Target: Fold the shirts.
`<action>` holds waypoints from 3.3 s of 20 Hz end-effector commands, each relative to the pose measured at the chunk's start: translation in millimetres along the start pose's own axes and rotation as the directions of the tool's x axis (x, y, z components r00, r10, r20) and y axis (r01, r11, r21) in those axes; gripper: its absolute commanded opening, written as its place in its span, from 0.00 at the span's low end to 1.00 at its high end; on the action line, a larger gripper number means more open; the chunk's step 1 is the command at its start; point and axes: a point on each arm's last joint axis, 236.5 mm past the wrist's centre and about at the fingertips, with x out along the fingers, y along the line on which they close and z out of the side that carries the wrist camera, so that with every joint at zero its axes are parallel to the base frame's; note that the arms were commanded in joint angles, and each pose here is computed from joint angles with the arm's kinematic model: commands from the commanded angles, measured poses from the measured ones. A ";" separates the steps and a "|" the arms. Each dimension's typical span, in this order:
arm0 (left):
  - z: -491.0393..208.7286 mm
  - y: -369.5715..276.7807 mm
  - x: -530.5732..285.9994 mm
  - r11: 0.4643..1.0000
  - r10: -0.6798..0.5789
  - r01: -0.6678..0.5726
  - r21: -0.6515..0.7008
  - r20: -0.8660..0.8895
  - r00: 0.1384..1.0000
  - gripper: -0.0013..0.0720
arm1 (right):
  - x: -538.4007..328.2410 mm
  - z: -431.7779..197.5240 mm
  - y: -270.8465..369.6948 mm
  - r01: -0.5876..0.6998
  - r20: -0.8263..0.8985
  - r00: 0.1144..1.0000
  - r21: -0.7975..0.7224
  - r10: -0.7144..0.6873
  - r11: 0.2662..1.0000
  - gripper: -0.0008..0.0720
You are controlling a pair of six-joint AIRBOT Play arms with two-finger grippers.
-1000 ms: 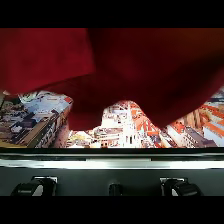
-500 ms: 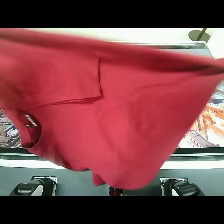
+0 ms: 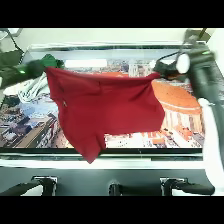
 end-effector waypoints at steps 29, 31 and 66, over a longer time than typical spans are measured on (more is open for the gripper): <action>-305.2 117.5 11.3 0.909 -0.089 -0.240 -0.340 -0.722 0.687 0.46 | 63.7 -182.2 -124.0 -0.145 -0.754 0.638 0.079 0.155 0.986 0.86; -298.3 117.6 14.3 0.913 -0.084 -0.232 -0.336 -0.710 0.699 0.24 | 76.0 -194.3 -110.8 -0.167 -0.769 0.621 0.062 0.154 0.984 0.88; 105.1 -108.8 -307.5 0.965 -0.162 0.055 0.258 0.415 0.895 0.06 | -330.1 31.0 -63.0 -0.067 0.348 0.922 -0.286 0.168 0.956 0.07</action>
